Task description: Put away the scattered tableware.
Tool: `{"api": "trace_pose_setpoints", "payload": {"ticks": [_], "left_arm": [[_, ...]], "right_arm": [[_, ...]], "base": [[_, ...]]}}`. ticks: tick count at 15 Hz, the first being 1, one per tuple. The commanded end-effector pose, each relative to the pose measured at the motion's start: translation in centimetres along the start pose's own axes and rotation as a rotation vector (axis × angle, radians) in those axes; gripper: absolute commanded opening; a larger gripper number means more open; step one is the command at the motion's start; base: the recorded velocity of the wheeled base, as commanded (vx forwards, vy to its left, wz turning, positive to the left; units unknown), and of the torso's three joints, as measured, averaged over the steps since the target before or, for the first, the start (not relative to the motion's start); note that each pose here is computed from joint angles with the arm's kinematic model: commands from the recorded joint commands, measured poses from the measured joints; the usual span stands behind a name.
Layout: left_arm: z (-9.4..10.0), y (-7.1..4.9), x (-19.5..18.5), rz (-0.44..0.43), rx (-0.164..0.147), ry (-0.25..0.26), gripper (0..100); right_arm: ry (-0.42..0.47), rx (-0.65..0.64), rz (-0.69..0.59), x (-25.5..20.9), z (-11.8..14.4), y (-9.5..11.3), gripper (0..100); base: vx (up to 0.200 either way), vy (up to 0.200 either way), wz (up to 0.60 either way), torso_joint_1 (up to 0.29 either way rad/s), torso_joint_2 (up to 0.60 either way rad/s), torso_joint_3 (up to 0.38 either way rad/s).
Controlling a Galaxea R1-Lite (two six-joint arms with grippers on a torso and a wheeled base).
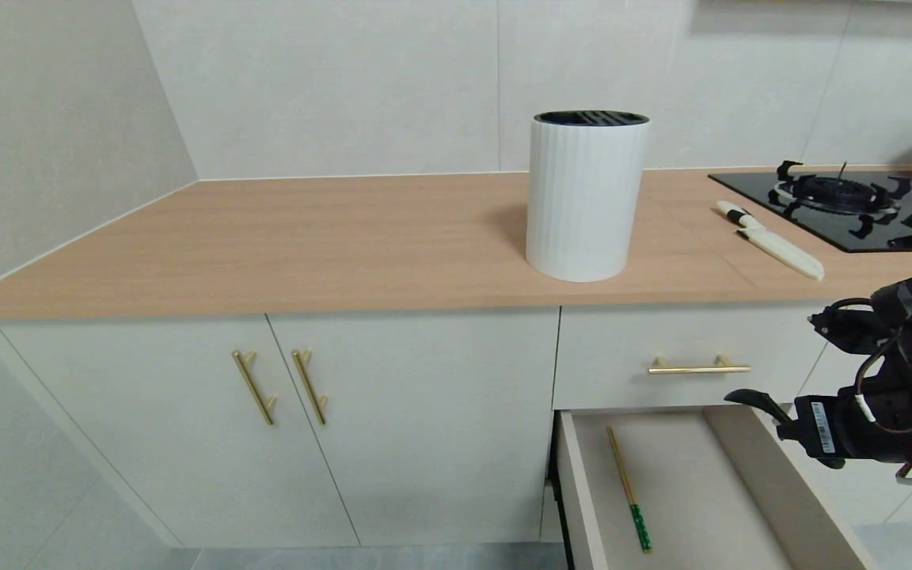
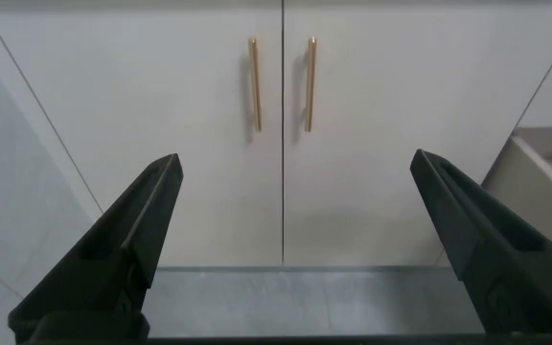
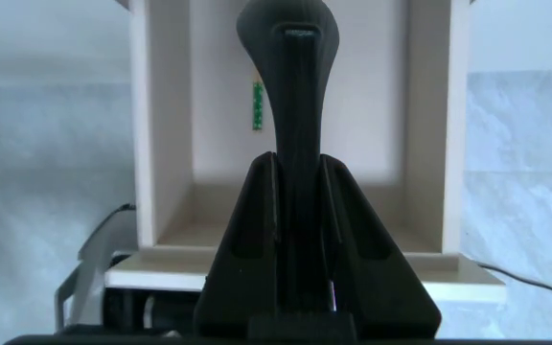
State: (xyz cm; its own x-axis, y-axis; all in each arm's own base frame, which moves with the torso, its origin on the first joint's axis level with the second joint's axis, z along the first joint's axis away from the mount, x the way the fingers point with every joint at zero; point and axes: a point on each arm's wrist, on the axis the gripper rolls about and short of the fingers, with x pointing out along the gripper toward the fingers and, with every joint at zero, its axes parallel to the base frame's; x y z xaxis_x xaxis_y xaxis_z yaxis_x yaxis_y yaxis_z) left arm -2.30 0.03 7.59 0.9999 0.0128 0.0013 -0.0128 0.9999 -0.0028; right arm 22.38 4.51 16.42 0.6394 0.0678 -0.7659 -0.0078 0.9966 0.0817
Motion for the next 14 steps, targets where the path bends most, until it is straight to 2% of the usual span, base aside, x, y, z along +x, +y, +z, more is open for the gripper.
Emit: {"api": "trace_pose_setpoints", "payload": {"ticks": [1, 9, 14], "left_arm": [[0.0, 0.0, 0.0, 0.0, 0.0, 0.001, 100], [0.0, 0.0, 0.0, 0.0, 0.0, 0.001, 100], [0.0, 0.0, 0.0, 0.0, 0.0, 0.001, 100]], "right_arm": [[0.025, -0.002, -0.005, 0.6, -0.1, 0.0, 0], [0.08, -0.006, -0.016, 2.2, -0.4, 0.1, 0], [0.064, -0.022, -0.013, 3.3, -0.5, 0.1, 0]], "base": [[0.0, 0.0, 0.0, -0.134, 0.46, 0.339], [0.0, 0.0, 0.0, -0.081, 0.45, 0.358], [0.0, 0.0, 0.0, -0.008, 0.11, 0.092]]}}
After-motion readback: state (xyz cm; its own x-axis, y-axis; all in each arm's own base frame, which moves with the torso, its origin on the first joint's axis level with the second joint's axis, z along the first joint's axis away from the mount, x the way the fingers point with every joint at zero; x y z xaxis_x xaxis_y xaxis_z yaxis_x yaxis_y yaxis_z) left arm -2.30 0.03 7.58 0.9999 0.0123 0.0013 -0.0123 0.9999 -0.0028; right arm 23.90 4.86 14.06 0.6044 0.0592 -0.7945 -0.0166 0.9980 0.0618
